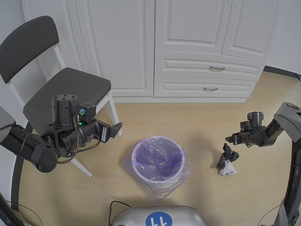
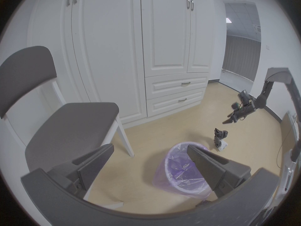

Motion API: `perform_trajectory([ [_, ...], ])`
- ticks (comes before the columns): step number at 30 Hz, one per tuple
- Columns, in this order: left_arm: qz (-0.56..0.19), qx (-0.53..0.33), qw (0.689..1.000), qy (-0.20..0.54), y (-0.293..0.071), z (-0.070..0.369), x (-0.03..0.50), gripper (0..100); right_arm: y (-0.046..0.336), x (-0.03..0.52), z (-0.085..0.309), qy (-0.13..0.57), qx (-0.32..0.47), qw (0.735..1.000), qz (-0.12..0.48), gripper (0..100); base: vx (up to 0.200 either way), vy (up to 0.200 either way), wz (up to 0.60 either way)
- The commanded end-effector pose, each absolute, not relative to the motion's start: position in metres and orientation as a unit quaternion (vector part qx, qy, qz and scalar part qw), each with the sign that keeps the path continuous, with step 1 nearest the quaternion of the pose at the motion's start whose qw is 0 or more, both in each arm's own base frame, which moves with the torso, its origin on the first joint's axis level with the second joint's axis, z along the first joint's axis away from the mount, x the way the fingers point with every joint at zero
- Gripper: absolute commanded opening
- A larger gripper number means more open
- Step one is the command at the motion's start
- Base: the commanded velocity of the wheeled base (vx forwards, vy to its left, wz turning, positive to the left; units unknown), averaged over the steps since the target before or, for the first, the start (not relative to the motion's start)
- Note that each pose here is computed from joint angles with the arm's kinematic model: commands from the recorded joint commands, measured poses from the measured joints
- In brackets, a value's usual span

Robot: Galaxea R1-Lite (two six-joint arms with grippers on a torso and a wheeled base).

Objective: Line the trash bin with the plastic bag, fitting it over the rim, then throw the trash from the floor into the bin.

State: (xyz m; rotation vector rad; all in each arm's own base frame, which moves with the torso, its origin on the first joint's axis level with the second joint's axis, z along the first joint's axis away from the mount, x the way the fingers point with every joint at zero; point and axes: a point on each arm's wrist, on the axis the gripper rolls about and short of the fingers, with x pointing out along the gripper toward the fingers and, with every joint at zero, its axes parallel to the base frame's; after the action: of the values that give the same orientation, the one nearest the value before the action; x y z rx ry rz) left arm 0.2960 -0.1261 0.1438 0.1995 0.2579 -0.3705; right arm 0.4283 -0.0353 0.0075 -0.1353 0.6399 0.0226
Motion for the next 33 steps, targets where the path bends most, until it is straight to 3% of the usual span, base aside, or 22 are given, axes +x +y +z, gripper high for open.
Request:
perform_trajectory([
  [1,-0.160,0.102,0.978,0.084,-0.107,0.167,0.288,100,-0.069,0.470,-0.056,0.416,0.065,0.906,-0.035,100,0.000,0.000,0.00],
  [5,-0.159,0.102,0.979,0.081,-0.108,0.166,0.290,100,-0.072,0.497,-0.093,0.405,0.109,0.905,-0.066,100,0.000,0.000,0.00],
  [11,-0.159,0.103,0.978,0.082,-0.108,0.166,0.290,100,-0.071,0.502,-0.099,0.414,0.109,0.901,-0.067,100,0.000,0.000,0.00],
  [16,-0.159,0.107,0.978,0.085,-0.109,0.163,0.292,100,-0.071,0.507,-0.142,0.472,0.101,0.872,-0.075,100,0.000,0.000,0.00],
  [33,-0.159,0.105,0.980,0.065,-0.109,0.163,0.292,100,-0.076,0.507,-0.144,0.466,0.103,0.876,-0.072,100,0.000,0.000,0.00],
])
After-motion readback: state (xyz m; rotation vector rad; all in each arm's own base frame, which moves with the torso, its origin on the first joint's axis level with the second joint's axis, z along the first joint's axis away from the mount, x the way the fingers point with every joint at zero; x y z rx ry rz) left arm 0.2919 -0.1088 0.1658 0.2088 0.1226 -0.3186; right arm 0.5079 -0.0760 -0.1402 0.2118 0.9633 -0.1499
